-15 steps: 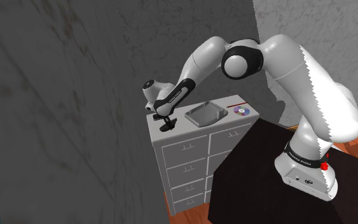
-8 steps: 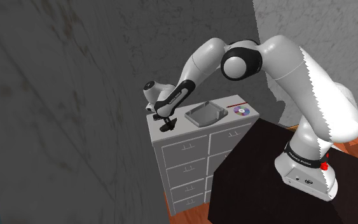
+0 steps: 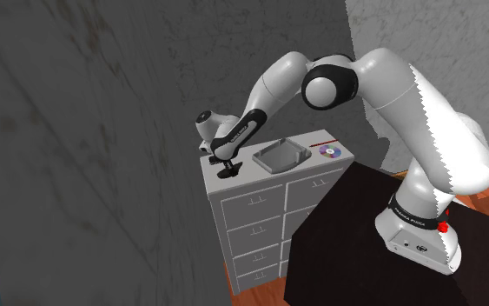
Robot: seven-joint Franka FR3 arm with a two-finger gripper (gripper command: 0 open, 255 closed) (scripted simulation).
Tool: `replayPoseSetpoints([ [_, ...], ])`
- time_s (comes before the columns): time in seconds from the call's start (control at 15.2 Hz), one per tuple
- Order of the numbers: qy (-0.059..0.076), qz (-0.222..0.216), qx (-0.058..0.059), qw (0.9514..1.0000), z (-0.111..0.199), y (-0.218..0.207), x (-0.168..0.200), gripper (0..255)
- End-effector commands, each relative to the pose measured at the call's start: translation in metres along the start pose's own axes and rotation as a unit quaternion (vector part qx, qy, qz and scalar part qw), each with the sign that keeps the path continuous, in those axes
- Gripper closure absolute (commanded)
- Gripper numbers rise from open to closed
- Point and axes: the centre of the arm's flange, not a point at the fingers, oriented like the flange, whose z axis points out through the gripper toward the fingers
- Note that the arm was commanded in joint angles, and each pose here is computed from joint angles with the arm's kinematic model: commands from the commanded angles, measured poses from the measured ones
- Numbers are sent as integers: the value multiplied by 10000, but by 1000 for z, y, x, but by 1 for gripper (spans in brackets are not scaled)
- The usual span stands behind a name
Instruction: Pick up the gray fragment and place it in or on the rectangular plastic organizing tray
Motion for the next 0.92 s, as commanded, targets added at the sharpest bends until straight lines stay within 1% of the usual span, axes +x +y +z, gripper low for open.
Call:
replayPoseSetpoints([
  [0.0,-1,0,1,10000,0,0,0,255],
  [0.2,-1,0,1,10000,0,0,0,255],
  [0.86,-1,0,1,10000,-51,4,-13,255],
])
